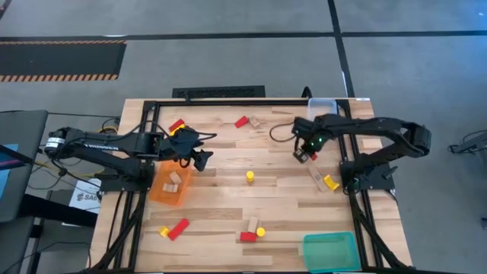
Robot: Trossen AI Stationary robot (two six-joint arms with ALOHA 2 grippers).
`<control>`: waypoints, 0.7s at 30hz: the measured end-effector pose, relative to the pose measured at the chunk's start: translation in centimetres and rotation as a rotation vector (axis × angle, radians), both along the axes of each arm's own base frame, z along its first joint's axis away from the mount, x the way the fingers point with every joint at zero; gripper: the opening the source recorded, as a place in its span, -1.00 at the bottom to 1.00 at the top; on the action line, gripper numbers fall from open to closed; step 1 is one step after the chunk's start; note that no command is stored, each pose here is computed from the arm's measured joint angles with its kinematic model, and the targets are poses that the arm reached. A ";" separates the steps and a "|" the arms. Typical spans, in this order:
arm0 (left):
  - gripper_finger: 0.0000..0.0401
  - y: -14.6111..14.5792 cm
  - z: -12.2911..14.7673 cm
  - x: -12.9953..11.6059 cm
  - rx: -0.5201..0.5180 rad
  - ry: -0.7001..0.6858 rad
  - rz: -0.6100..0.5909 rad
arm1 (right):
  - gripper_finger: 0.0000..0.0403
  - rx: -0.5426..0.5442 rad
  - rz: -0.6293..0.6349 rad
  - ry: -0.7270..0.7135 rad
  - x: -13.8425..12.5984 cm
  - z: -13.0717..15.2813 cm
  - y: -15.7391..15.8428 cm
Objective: Sort & place blocks by color
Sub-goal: Put the red block into the green bin
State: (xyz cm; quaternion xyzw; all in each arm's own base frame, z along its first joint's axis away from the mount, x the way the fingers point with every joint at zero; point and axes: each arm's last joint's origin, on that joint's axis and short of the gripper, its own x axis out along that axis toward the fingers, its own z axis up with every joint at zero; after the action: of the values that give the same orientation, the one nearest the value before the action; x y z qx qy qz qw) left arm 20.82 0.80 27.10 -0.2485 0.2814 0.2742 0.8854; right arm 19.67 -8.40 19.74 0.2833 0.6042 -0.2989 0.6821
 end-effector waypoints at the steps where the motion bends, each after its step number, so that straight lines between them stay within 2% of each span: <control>1: 0.45 0.0 0.0 0.0 0.002 -0.004 -0.003 | -0.65 0.000 -0.001 -0.029 0.4 1.2 0.2; 4: 0.45 -0.4 0.0 0.1 0.000 0.003 -0.039 | -0.65 0.026 0.019 -0.137 1.6 4.4 1.7; 8: 0.45 -1.7 -0.2 0.1 0.012 0.022 -0.112 | -0.65 0.098 0.044 -0.234 2.4 7.2 5.9; 14: 0.45 -4.4 -0.2 -0.3 0.072 0.021 -0.189 | -0.65 0.234 0.034 -0.187 1.8 7.1 15.2; 21: 0.45 -5.8 -0.1 -0.6 0.110 0.010 -0.230 | -0.65 0.431 -0.134 -0.104 -0.3 5.1 25.8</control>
State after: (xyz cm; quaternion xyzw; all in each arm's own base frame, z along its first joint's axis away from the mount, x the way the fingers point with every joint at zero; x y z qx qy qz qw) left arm 20.24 -5.03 26.99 -0.1644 0.2970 0.1870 0.9218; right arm 19.36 17.42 24.87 0.4770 0.5978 -0.1926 0.6148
